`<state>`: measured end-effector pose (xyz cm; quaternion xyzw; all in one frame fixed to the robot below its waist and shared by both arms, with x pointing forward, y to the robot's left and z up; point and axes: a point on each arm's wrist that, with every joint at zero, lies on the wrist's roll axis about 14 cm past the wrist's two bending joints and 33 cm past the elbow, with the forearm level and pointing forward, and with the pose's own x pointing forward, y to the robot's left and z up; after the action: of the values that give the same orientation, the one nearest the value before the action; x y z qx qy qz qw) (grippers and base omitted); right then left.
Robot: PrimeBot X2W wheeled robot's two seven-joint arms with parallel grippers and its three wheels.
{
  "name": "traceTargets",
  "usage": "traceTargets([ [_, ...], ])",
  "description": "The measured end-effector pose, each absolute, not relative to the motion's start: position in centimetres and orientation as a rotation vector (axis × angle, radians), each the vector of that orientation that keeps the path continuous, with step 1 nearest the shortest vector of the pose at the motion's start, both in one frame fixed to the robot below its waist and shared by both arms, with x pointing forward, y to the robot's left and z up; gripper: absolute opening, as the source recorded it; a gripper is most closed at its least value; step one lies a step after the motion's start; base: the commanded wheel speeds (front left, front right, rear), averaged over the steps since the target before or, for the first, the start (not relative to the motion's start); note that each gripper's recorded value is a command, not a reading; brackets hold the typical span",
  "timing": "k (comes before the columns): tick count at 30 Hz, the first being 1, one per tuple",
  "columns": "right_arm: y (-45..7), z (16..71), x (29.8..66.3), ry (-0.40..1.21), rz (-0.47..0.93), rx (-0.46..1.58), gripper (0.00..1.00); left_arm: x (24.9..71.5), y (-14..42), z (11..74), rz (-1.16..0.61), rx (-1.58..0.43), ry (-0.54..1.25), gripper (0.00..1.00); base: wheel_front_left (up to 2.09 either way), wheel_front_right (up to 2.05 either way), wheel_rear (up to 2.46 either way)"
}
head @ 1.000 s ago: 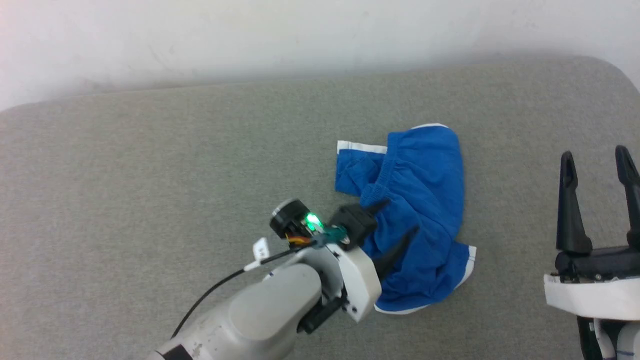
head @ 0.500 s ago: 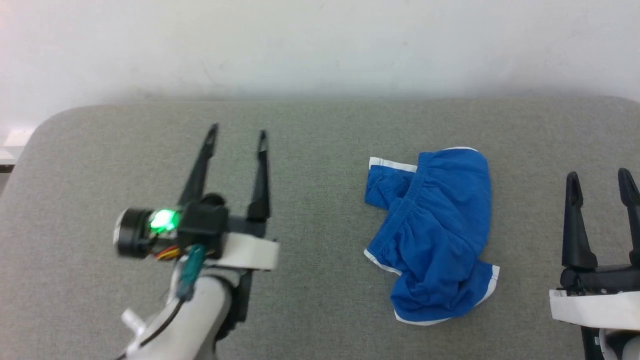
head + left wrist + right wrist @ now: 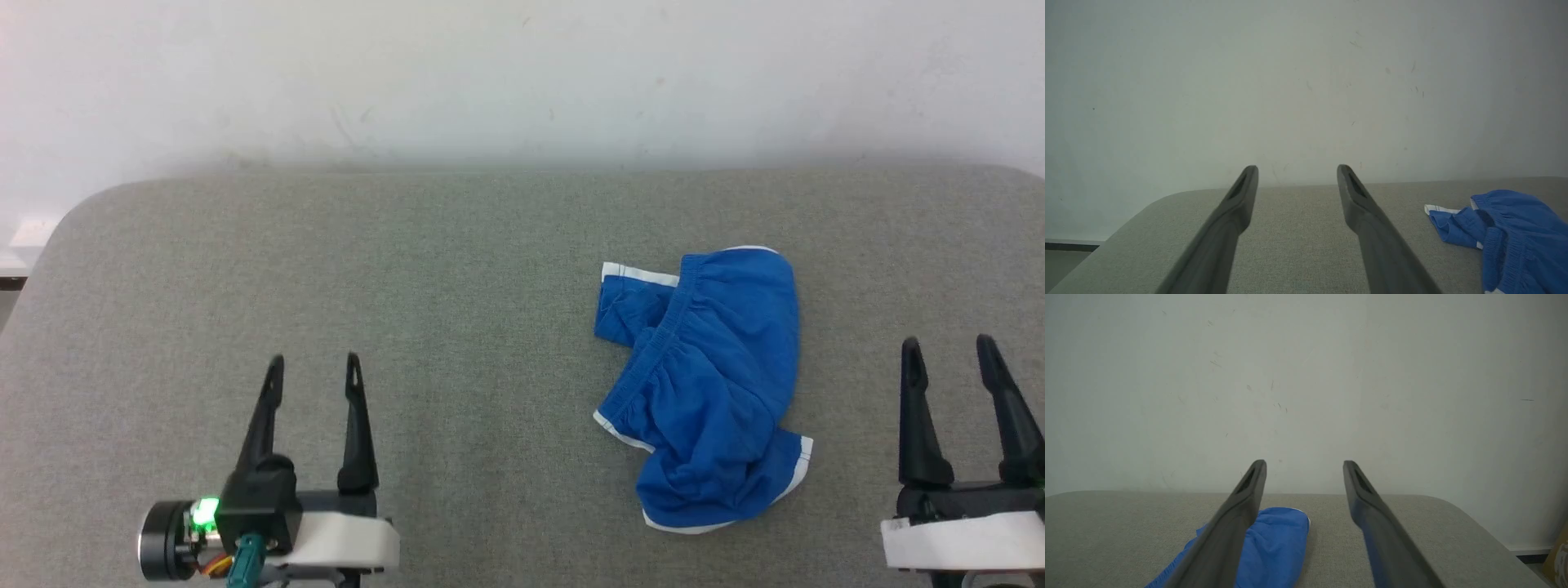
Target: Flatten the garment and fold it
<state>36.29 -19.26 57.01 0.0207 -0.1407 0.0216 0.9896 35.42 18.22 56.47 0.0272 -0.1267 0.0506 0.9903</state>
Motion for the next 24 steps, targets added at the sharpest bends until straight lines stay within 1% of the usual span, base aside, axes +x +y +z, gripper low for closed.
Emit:
traceTargets([
  [5,-19.1,56.5,36.0,-0.266,0.047,0.046,1.0,34.8,18.0,54.7,0.075,0.054,-0.203,1.0,0.0,0.0,0.0],
  [10,-19.1,56.6,36.0,-0.27,0.047,0.041,1.0,35.8,17.3,55.2,0.024,0.049,-0.221,1.0,0.0,0.0,0.0],
  [14,-19.1,56.8,36.2,-0.276,0.048,0.036,1.0,38.6,15.9,57.7,-0.086,0.062,-0.293,1.0,0.0,0.0,0.0],
  [17,-19.0,57.0,36.4,-0.282,0.05,0.03,1.0,41.1,14.4,58.4,-0.195,0.075,-0.298,1.0,0.0,0.0,0.0],
  [19,-19.1,57.3,36.5,-0.291,0.046,0.023,1.0,42.6,13.1,58.3,-0.277,0.109,-0.278,1.0,0.0,0.0,0.0],
  [24,-19.9,57.3,36.5,-0.292,0.02,0.015,1.0,46.4,9.8,57.4,-0.419,0.214,-0.109,1.0,0.0,0.0,0.0],
])
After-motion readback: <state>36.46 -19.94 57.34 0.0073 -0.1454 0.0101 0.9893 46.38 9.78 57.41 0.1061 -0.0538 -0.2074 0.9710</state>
